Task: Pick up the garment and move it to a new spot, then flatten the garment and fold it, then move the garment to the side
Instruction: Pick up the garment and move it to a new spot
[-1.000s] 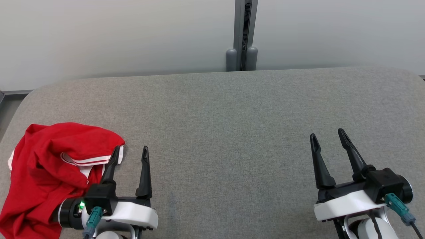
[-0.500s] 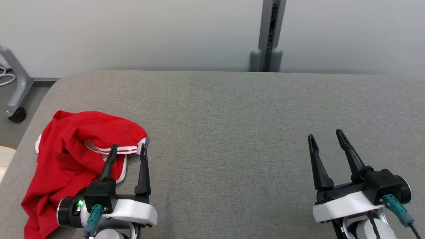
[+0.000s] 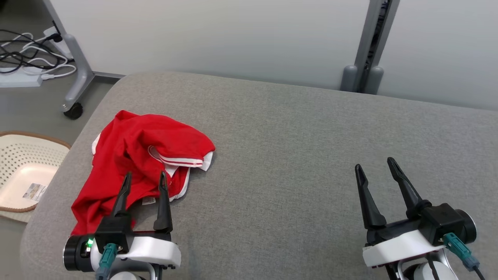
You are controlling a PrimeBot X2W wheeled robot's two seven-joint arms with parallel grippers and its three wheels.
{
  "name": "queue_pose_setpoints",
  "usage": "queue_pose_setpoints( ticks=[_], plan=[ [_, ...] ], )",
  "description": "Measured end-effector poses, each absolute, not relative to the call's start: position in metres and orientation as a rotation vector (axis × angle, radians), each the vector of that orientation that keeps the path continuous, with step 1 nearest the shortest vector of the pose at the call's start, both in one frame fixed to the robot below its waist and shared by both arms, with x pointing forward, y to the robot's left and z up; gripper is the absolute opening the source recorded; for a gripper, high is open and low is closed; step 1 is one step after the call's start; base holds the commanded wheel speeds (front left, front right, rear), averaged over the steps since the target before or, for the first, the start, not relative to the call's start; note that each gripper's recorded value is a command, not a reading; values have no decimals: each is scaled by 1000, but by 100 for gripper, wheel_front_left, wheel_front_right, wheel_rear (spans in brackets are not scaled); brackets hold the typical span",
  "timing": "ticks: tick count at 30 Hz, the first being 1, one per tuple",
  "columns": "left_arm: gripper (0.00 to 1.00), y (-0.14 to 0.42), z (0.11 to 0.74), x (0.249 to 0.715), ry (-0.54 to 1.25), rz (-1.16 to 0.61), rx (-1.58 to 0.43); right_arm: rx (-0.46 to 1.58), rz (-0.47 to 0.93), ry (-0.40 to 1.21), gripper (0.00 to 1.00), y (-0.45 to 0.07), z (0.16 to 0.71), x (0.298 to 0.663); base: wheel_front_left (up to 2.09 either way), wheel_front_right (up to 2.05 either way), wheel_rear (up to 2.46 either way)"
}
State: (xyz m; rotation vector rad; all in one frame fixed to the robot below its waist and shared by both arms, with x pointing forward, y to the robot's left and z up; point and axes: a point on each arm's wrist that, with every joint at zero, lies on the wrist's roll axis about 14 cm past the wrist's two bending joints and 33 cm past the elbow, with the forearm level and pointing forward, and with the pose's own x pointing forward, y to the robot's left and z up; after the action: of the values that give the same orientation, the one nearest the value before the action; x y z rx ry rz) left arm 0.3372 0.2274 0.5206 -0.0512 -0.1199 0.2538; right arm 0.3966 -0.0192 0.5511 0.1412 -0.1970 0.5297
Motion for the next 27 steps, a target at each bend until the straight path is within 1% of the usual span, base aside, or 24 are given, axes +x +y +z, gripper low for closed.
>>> queue_pose_setpoints(
  ticks=[15,27],
  plan=[
    [100,265,517,304,-109,390,-34,162,676,-177,100,33,547,396,0,0,0],
    [100,268,513,304,-95,404,-30,164,683,-164,100,35,541,397,0,0,0]
  ],
)
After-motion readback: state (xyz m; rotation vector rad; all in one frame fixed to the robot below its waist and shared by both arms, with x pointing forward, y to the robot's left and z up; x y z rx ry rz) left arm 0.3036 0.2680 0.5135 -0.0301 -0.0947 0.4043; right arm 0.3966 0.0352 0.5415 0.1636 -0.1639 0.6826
